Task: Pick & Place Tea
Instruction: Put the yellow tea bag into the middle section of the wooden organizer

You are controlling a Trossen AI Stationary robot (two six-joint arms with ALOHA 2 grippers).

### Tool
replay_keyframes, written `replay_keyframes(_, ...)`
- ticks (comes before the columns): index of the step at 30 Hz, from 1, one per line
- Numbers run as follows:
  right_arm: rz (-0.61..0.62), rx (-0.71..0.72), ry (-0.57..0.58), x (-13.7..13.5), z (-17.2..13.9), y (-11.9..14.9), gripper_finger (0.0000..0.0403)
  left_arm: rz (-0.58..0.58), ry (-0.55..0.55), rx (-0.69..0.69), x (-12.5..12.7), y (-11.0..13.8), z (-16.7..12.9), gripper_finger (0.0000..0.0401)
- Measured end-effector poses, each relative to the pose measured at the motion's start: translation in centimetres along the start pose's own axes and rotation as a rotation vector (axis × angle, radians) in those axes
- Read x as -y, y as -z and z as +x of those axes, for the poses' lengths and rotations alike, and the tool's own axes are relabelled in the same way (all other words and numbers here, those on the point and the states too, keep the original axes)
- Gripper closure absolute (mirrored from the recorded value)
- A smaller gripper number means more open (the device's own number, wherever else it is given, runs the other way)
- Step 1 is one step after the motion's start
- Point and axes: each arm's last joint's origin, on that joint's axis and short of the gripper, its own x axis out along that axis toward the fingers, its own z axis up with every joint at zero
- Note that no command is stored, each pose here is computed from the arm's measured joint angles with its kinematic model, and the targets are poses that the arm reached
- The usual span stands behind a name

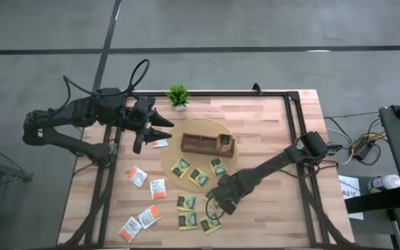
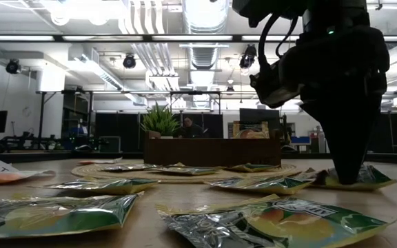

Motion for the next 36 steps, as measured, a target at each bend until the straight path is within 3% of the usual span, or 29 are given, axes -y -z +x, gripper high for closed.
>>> replay_keyframes(2,-0.001,0.009,0.005,0.0,0.0,0.0,0.0383,-0.001,0.0,0.0,0.0,0.0,0.0,0.0213)
replay_keyframes(8,-0.031,0.051,0.021,0.5,-1.2,0.1,0.0393,-0.001,0.0,0.001,0.0,0.0,0.0,0.0213)
replay_keyframes(26,0.035,0.607,-0.124,4.2,-15.0,0.9,0.0394,-0.085,0.019,0.07,-0.1,-0.7,1.6,0.0213)
replay_keyframes(36,0.028,0.724,-0.09,4.5,-17.0,-0.2,0.0394,-0.113,-0.002,-0.012,-0.9,0.2,5.2,0.0213)
